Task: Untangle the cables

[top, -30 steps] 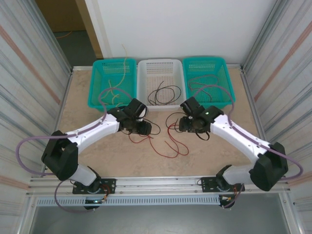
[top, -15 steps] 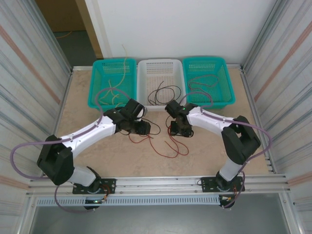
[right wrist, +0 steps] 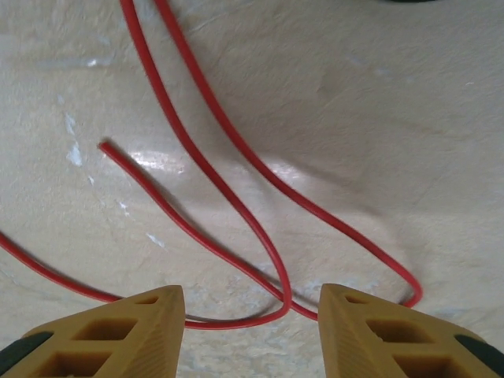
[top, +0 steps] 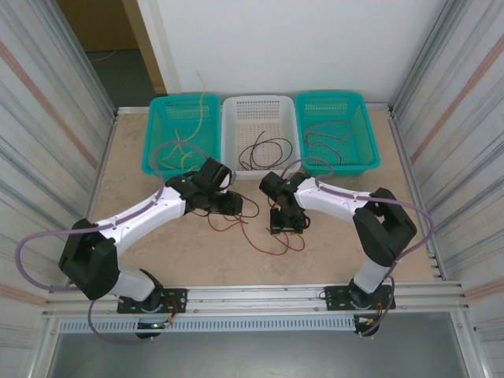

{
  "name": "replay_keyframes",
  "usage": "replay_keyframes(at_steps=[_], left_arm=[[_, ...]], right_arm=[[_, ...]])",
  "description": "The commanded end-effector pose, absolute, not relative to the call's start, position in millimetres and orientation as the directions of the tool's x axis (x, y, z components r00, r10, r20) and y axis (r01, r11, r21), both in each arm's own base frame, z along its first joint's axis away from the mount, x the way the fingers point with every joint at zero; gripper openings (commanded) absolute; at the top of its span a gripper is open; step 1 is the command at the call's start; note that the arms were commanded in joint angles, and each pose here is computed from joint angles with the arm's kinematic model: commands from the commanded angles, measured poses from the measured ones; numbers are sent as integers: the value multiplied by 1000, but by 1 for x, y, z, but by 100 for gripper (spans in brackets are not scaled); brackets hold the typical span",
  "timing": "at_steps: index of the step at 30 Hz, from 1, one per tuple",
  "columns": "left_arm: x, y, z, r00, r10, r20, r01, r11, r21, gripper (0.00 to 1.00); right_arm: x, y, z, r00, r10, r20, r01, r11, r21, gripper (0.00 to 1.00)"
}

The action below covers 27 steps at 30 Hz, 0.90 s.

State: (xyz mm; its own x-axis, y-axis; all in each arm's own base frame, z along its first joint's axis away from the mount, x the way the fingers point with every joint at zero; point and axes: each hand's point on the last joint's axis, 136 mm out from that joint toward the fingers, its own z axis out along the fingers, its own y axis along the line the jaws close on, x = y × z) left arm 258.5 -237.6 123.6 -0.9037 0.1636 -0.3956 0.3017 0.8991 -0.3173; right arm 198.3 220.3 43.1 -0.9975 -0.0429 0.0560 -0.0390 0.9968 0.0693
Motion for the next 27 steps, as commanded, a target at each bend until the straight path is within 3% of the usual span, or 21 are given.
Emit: replay_keyframes(at_steps=[1,6,10,12,15,18,27], left_arm=[[260,-241,138,-897,133,-422,301,882,-361,49],[259,-242,136,-898,145,-416,307,882,-357,50],[259,-244,130,-906,152,-395,305,882,-358,60],[258,-247,124,-914,168,-368,308,880,-363,64],[253,-253,118,-920,211,-332,332,869,-368,66],[249,-257,118,-917,227,-329,349,857,-380,66],[252,-262,130,-907,197,-373,353,837,-417,65]], right_arm=[[188,227,29,-987,-85,133,-75,994,80,41],[194,232,23,-986,-97,139,-89,994,61,35],[197,233,22,-985,-98,139,-91,994,57,34],[197,233,21,-985,-98,140,-92,994,54,28],[198,233,25,-987,-105,124,-99,994,54,9],[203,237,44,-992,-120,44,-116,990,74,0],[217,287,189,-897,-210,-389,-327,907,265,0]])
